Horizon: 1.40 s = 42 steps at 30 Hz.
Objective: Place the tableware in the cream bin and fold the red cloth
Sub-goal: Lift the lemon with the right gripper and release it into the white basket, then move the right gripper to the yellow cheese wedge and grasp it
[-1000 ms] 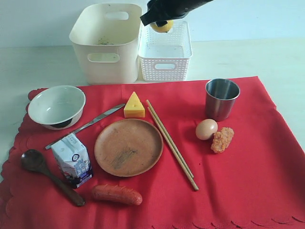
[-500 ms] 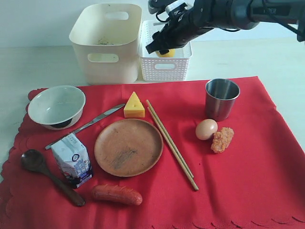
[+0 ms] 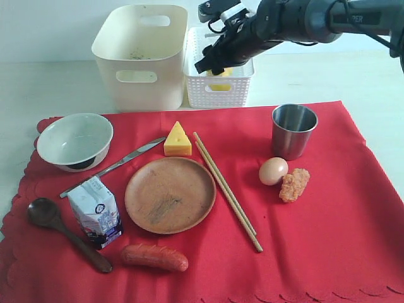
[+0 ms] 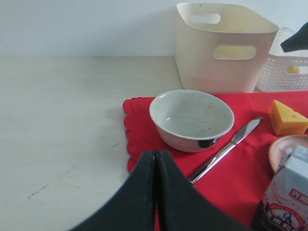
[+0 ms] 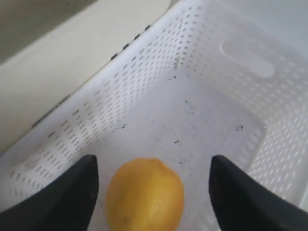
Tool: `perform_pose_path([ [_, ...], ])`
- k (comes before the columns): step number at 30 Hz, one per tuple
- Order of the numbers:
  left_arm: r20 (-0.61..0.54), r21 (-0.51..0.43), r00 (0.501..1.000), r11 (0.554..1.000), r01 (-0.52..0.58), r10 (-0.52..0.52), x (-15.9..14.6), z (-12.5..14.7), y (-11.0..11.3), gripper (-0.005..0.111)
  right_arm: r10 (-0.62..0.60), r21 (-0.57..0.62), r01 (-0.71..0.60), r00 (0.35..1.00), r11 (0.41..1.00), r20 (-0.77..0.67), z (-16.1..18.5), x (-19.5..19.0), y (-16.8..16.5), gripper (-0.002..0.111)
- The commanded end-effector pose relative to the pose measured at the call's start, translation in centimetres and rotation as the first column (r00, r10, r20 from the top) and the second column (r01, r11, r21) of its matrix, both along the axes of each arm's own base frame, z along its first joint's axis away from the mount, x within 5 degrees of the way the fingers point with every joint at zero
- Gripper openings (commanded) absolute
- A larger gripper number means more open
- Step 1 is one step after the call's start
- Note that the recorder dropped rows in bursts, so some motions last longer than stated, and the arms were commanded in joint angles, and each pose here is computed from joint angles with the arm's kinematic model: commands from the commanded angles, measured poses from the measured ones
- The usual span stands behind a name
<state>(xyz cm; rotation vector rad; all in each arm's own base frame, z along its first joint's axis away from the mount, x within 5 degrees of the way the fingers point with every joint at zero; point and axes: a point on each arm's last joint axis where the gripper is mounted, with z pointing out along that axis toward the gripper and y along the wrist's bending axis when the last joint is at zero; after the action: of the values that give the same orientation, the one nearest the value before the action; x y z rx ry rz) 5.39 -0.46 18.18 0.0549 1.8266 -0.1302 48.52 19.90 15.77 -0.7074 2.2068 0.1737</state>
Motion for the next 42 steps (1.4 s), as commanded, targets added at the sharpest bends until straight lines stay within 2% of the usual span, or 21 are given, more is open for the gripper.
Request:
perform_pose_path([
  [1,0.018,-0.004,1.000,1.000,0.007,-0.007,0.0,0.2,0.0,0.001,0.002,0.022,-0.003,1.000,1.000,0.025,3.7,-0.4,-0.3,0.068],
  [8,0.018,-0.004,1.000,1.000,0.007,-0.007,0.0,0.2,0.0,0.001,0.047,0.028,-0.045,0.994,0.999,-0.094,8.9,-3.3,-0.8,0.068],
  [20,0.018,-0.004,1.000,1.000,0.007,-0.007,0.0,0.2,0.0,0.001,0.057,0.063,-0.039,0.945,0.997,-0.321,14.5,-8.4,-1.9,0.068],
  [23,0.018,-0.004,1.000,1.000,0.007,-0.007,0.0,0.2,0.0,0.001,0.067,0.072,-0.044,0.927,0.996,-0.369,14.3,-9.8,-1.7,0.068],
  [28,0.018,-0.004,1.000,1.000,0.007,-0.007,0.0,0.2,0.0,0.001,0.108,0.055,-0.093,0.908,0.994,-0.405,12.2,-11.7,0.6,0.068],
  [42,0.018,-0.004,1.000,1.000,0.007,-0.007,0.0,0.2,0.0,0.001,0.209,0.030,-0.213,0.907,0.977,-0.366,7.6,-14.0,7.9,0.068],
])
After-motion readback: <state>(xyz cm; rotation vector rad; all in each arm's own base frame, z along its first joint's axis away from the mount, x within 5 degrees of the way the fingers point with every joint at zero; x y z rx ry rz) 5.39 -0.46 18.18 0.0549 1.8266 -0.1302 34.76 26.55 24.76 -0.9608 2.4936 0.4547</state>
